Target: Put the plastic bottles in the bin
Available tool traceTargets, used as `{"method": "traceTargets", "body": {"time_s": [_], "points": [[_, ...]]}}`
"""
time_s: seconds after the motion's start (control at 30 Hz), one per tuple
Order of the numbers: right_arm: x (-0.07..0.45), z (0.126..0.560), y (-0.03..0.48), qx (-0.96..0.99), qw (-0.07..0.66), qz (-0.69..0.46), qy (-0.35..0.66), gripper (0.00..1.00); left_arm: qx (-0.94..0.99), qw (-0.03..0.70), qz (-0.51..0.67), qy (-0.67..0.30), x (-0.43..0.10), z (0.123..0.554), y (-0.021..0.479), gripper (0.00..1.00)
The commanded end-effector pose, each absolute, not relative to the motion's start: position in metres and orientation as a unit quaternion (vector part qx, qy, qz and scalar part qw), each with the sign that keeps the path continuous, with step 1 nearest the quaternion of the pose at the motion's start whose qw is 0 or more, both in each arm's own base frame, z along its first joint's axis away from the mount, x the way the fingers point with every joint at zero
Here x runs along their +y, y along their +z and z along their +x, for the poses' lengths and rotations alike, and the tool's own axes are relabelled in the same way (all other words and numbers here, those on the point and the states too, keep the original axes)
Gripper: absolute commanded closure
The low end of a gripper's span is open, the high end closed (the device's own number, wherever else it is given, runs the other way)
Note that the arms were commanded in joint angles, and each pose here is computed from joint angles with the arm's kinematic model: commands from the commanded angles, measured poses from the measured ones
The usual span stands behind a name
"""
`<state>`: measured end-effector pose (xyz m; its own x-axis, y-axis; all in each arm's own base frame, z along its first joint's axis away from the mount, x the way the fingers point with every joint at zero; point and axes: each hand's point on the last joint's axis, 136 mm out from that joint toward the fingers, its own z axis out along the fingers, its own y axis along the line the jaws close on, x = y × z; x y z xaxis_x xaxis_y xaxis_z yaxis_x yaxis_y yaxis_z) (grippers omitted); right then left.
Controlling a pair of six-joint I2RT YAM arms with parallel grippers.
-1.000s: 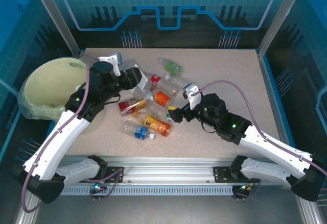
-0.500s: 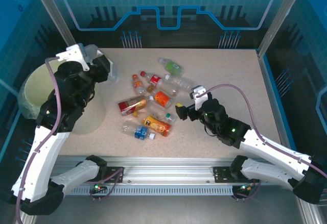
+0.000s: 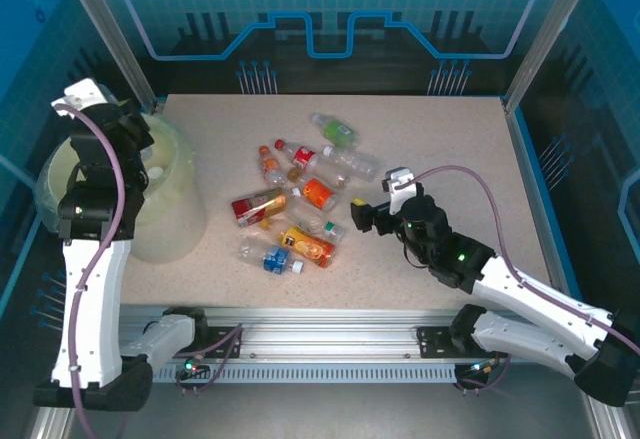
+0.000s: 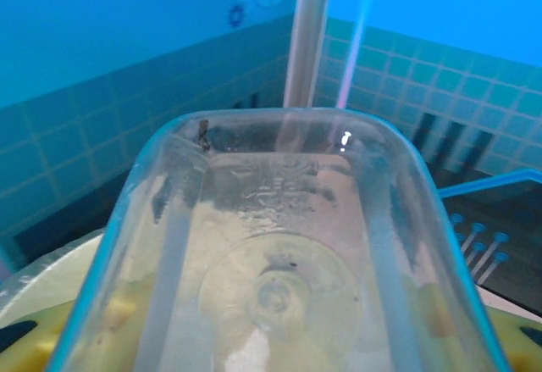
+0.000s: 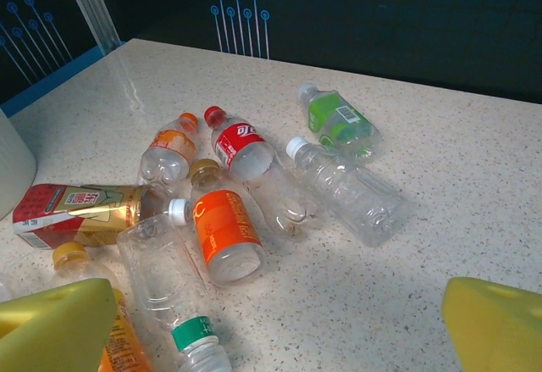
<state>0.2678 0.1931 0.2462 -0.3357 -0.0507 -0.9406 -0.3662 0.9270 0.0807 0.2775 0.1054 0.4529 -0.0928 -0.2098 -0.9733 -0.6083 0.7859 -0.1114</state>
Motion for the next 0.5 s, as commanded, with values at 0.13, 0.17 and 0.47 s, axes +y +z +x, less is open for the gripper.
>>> {"method": "traceTargets", "body": {"time_s": [0.13,0.17,0.47], "points": [[0.18,0.268,0.249,0.806,0.566,-0.094,0.145,0.0,0.757,0.548,-0.321,0.153,0.131,0.273,0.405,0.54],[0.179,0.267,0.249,0.807,0.565,-0.091,0.144,0.0,0.765,0.537,-0.322,0.149,0.133,0.273,0.395,0.54],[0.168,0.269,0.243,0.812,0.562,-0.07,0.141,0.0,0.826,0.452,-0.325,0.085,0.128,0.27,0.324,0.51]]}}
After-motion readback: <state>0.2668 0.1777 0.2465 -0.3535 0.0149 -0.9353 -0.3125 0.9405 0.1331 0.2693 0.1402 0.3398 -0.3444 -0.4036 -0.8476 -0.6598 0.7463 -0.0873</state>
